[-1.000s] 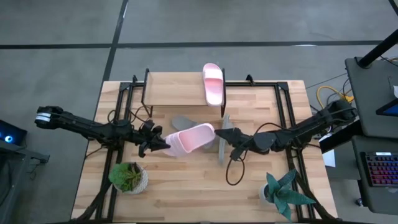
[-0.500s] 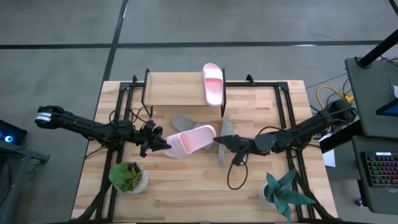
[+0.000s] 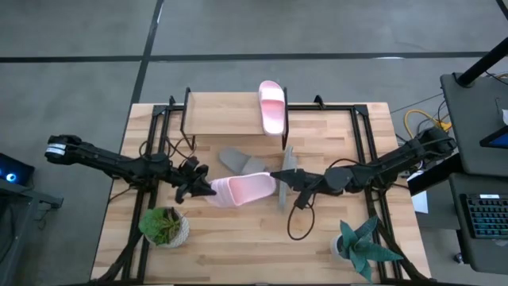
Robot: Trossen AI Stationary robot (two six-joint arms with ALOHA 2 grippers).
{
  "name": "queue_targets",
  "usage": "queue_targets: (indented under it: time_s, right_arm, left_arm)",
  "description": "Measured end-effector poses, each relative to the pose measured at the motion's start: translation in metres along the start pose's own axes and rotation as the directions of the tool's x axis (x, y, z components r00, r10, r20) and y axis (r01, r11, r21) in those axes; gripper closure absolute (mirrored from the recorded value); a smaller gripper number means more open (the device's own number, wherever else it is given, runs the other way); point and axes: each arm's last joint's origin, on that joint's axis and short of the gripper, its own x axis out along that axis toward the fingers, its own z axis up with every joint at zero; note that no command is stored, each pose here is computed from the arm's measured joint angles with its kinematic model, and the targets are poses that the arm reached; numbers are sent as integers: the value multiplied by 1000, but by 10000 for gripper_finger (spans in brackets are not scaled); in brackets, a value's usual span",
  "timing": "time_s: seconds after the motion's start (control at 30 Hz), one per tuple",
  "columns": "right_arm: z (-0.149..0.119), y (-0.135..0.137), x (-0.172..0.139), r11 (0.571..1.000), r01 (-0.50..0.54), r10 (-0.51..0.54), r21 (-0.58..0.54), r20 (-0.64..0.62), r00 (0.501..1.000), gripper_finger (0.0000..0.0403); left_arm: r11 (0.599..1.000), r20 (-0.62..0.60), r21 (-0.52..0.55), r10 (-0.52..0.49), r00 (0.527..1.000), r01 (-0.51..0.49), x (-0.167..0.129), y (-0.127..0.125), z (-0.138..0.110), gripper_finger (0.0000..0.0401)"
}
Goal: Pick and place slides into the shelf
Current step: Put the pink slipper on the shelf
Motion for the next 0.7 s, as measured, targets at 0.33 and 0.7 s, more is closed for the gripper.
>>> queue_targets:
  time_s: [0.33,0.7]
  right_arm:
    - [5,0,0,996,14,-29,92,160,987,143]
    - [11,0,9,985,-6,-36,173,243,969,145]
  left_arm:
    - [1000,-12,-4,4,1000,-4,2,2,-1,401]
    - [1000,-22,-12,14,1000,-14,3,3,-2,401]
